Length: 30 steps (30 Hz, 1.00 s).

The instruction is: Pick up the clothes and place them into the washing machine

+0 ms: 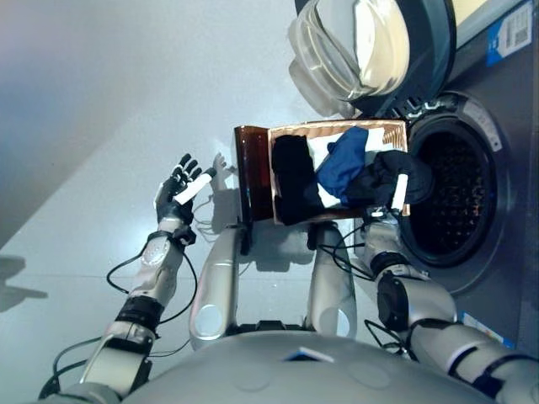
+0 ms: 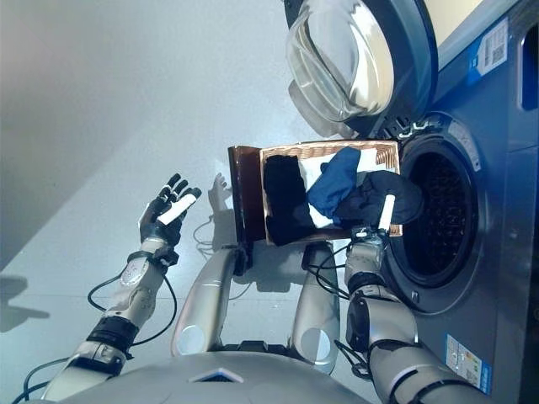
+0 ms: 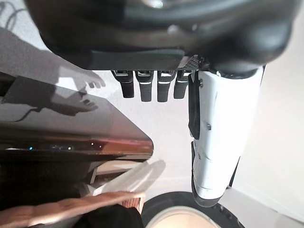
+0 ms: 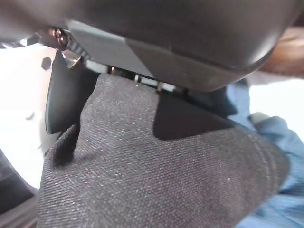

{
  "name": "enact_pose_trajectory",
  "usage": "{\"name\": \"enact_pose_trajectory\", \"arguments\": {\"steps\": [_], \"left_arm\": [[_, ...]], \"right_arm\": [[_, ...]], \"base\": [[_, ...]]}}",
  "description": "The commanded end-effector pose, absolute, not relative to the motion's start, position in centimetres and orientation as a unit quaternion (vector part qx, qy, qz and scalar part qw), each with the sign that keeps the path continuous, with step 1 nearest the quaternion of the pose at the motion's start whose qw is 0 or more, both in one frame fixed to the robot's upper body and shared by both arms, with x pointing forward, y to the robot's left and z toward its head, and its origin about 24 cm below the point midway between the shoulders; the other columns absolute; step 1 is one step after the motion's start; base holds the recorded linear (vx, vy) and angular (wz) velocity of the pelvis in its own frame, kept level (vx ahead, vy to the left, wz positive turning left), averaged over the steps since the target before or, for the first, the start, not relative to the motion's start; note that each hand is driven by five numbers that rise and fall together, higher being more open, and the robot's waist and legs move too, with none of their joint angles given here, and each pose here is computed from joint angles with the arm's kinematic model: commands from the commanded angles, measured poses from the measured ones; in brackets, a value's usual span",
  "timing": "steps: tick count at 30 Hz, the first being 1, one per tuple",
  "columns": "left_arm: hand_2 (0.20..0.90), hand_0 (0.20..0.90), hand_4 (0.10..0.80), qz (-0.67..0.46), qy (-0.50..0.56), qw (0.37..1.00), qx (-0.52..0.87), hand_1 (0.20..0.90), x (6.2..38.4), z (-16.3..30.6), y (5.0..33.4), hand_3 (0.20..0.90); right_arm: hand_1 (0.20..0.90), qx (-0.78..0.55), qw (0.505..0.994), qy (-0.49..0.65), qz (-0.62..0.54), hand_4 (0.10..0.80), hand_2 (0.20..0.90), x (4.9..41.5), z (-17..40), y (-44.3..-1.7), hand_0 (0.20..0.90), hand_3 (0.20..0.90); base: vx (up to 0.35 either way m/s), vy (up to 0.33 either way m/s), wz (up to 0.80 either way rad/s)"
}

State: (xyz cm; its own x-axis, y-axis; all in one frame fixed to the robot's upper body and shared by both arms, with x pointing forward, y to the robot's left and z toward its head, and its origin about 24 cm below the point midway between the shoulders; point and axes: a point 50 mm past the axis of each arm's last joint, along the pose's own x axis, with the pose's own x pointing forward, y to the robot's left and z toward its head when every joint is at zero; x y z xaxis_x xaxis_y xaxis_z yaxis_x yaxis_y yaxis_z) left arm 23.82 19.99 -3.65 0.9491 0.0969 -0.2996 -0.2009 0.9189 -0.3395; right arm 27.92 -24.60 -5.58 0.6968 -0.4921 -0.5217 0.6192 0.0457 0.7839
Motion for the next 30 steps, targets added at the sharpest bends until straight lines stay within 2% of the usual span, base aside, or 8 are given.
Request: {"name": "enact_pose_trajectory", "arguments": {"steps": [1,8,14,23,27,30], "left_arm": [[0.900,0.900,0.800,0.072,0.037,0.979,-0.189,0.900,24.7,-0.1,20.6,0.900],[0.900,0.900,0.800,0.077,0.054,0.979,-0.181,0.900,24.1,-0.9,21.1,0.900],[0.900,0.900,0.800,0.063,0.071,0.981,-0.169,0.900,23.9,-1.5,21.0,0.900],[0.900,0.900,0.800,0.028,0.081,0.985,-0.150,0.900,23.9,-1.6,20.2,0.900],[0.900,0.900,0.800,0.020,0.081,0.985,-0.149,0.900,24.1,-1.4,19.9,0.900],[0.900,0.900,0.800,0.014,0.082,0.985,-0.150,0.900,24.2,-1.3,19.7,0.900]], "right_arm": [[0.200,0.568,0.717,-0.054,-0.402,0.300,0.200,28.8,-2.4,-28.0,0.200,0.200],[0.200,0.556,0.707,-0.078,-0.430,0.300,0.200,28.8,-1.1,-30.4,0.200,0.200],[0.200,0.540,0.695,-0.134,-0.455,0.300,0.200,29.0,2.0,-34.2,0.200,0.200],[0.200,0.504,0.656,-0.199,-0.525,0.300,0.200,27.2,7.0,-40.6,0.200,0.200],[0.200,0.500,0.649,-0.188,-0.542,0.300,0.200,26.8,7.5,-41.5,0.200,0.200],[0.200,0.521,0.619,-0.193,-0.555,0.300,0.200,26.5,7.8,-42.1,0.200,0.200]], "base": [[0.000,0.000,0.00],[0.000,-0.003,-0.01],[0.002,-0.011,-0.02],[0.000,0.000,0.00],[0.000,0.000,0.00],[0.008,0.004,-0.04]]}}
